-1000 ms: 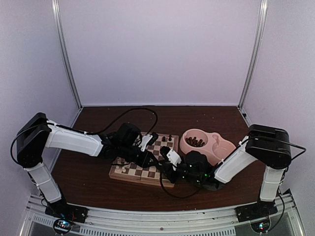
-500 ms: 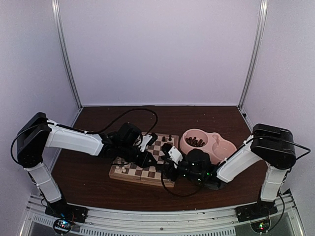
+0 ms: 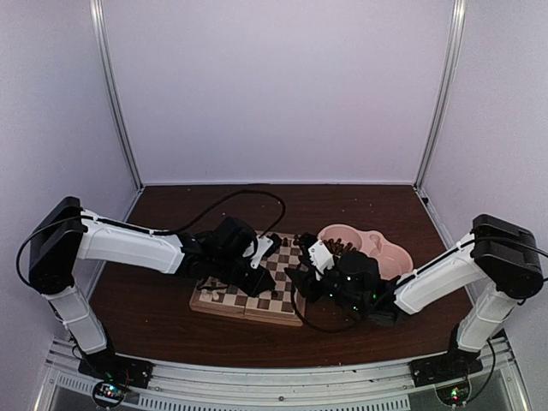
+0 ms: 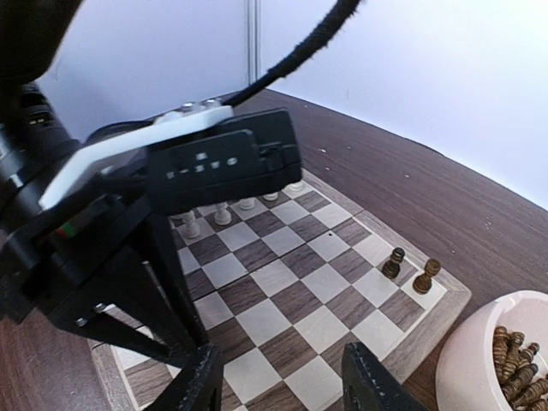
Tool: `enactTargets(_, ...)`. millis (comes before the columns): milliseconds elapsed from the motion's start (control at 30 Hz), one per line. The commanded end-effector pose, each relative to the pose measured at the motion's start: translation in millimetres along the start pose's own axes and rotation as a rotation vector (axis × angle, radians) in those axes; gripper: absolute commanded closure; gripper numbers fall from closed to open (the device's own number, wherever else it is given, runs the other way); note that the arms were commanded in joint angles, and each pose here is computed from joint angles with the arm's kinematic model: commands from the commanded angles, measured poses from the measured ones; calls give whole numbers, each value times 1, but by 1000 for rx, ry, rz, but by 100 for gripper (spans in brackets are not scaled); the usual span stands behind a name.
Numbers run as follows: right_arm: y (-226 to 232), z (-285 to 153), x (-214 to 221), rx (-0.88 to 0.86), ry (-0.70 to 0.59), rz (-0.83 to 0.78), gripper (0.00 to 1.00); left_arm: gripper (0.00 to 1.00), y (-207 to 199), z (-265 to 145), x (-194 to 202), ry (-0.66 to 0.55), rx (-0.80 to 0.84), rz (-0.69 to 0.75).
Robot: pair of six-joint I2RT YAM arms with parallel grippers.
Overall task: Set up the chess pieces on the board
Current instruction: Place the bishop on the chessboard.
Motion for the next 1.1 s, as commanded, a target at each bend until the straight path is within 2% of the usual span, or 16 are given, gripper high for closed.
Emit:
enactTargets(0, -15, 0, -7, 173, 22, 37, 50, 87, -9, -1, -8, 8, -93, 95)
enactTargets(100, -25, -3, -10, 243, 21, 70, 49, 85, -13, -1, -9, 15, -101, 121)
enactTargets(333, -34, -5, -16, 294, 46, 128, 48, 61, -16, 3, -10, 31, -132, 142)
enactTargets(467, -37, -7, -21, 349, 83, 143, 46, 55, -19, -1, -13, 18, -113, 143)
enactTargets(500, -36, -6, -23, 358, 100, 138, 41, 54, -20, -4, -15, 7, -109, 142)
enactTargets(600, -32, -11, -26, 319, 140, 116, 17, 53, -21, -17, -17, -43, -102, 144)
enactTargets(700, -28, -22, -33, 241, 108, 125, 5, 52, -19, -36, -15, -125, -147, 137)
enactTargets(733, -27, -24, -36, 227, 107, 117, 4, 52, -17, -42, -14, -152, -174, 134)
enactTargets(767, -25, -26, -39, 207, 116, 109, 10, 51, -15, -50, -13, -181, -202, 129)
enactTargets(833, -15, -28, -43, 106, 140, 87, 38, 47, -11, -61, -10, -223, -265, 111)
enactTargets(867, -10, -28, -44, 52, 156, 84, 44, 46, -8, -66, -10, -248, -300, 100)
enactTargets(1067, 11, -4, -31, -54, 326, 35, 50, 44, 4, -86, -10, -286, -448, 61)
Point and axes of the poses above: each gripper's point midway between its finger pads, its own z axis out along the fingers, its own y axis along the line the jaws close on, x = y × z, the point moved 9 cm from there along -z, back along the fingers, and after that the axes turned 13 degrees about z, right-handed, at the moved point
